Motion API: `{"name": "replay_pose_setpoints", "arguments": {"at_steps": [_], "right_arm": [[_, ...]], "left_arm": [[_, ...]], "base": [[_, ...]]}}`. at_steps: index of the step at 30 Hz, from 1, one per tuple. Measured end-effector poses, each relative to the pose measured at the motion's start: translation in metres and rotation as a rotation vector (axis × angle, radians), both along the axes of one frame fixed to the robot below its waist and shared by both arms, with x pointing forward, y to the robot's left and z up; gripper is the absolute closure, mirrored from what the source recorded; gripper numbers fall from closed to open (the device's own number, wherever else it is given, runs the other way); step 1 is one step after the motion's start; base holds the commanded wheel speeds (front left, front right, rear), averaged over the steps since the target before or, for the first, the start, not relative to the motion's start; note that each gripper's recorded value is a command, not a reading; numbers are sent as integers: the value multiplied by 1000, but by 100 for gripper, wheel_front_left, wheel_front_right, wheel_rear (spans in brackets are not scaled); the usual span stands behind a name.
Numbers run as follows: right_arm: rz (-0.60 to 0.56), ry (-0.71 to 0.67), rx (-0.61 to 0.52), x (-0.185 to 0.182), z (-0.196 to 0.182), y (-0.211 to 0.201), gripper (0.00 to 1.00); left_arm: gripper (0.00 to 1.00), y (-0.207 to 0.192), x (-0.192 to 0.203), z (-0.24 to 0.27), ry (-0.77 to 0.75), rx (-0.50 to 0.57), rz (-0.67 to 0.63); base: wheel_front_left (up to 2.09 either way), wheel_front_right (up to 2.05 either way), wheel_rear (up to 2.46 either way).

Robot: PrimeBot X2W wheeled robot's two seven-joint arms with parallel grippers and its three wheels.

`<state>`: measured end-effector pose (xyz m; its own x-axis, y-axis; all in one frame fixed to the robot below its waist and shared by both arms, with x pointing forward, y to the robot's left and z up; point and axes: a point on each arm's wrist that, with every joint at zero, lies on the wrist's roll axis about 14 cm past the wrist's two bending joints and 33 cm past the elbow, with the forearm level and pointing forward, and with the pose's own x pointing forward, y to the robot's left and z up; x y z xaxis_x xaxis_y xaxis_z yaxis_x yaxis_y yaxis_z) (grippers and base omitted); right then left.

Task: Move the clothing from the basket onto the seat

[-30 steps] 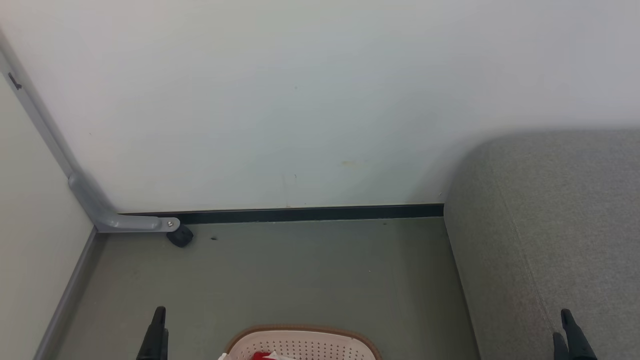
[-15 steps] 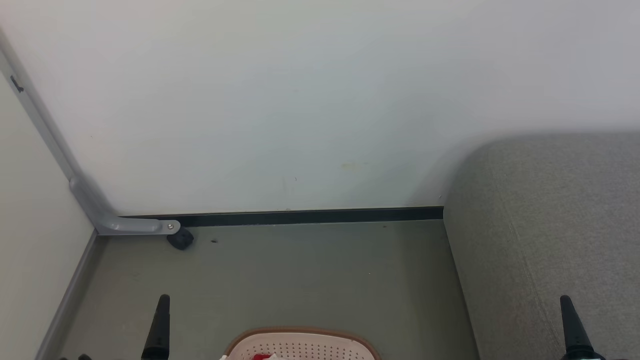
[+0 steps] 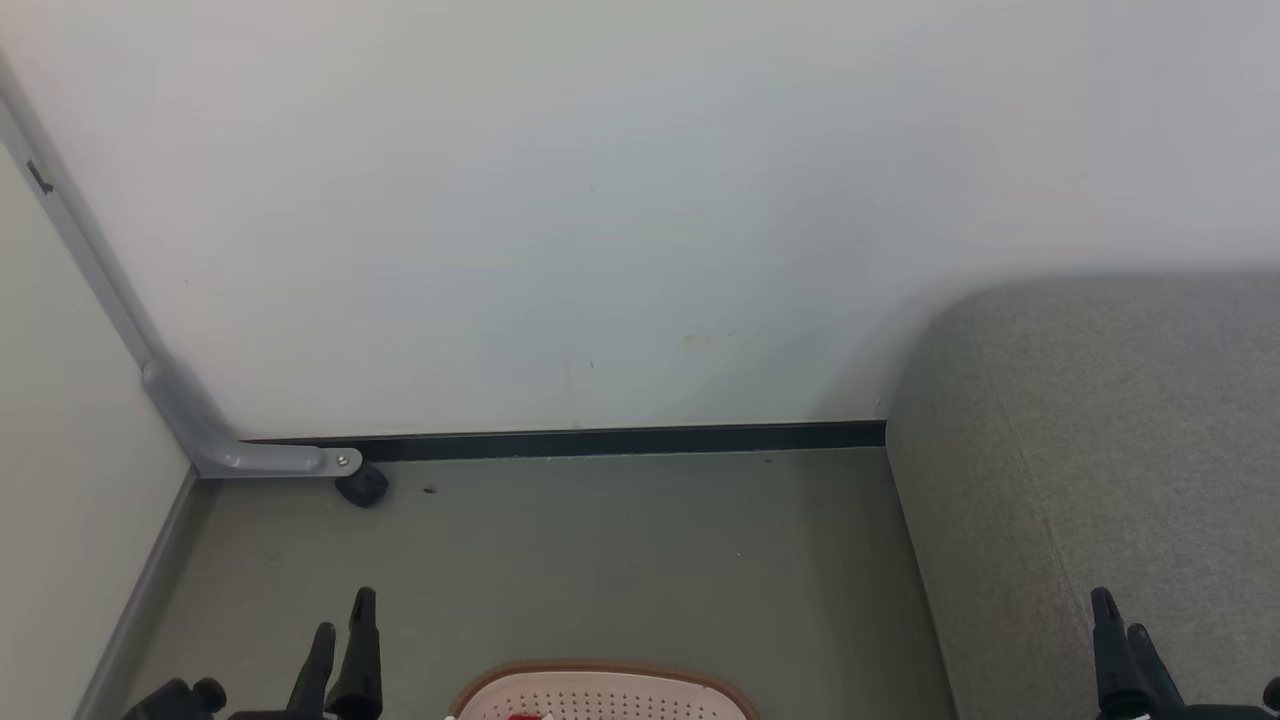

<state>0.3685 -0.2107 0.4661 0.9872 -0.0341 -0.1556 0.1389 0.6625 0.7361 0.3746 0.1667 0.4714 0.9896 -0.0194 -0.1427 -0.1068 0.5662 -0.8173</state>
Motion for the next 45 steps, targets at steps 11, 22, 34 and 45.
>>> {"name": "replay_pose_setpoints", "arguments": {"at_steps": [11,22,34,45], "right_arm": [[46,-11,-215,-1,4,4,0],[93,-34,-408,-2,6,11,0],[148,-75,-589,-5,8,22,0],[185,-141,-744,-1,18,30,0]], "left_arm": [[0,-7,-1,5,-26,254,-53],[0,-13,-1,6,-52,441,-72],[0,-13,-5,-5,-32,588,-67],[0,-14,-4,-8,-49,721,-71]], "base": [[0,0,0],[0,0,0],[0,0,0],[0,0,0]]}}
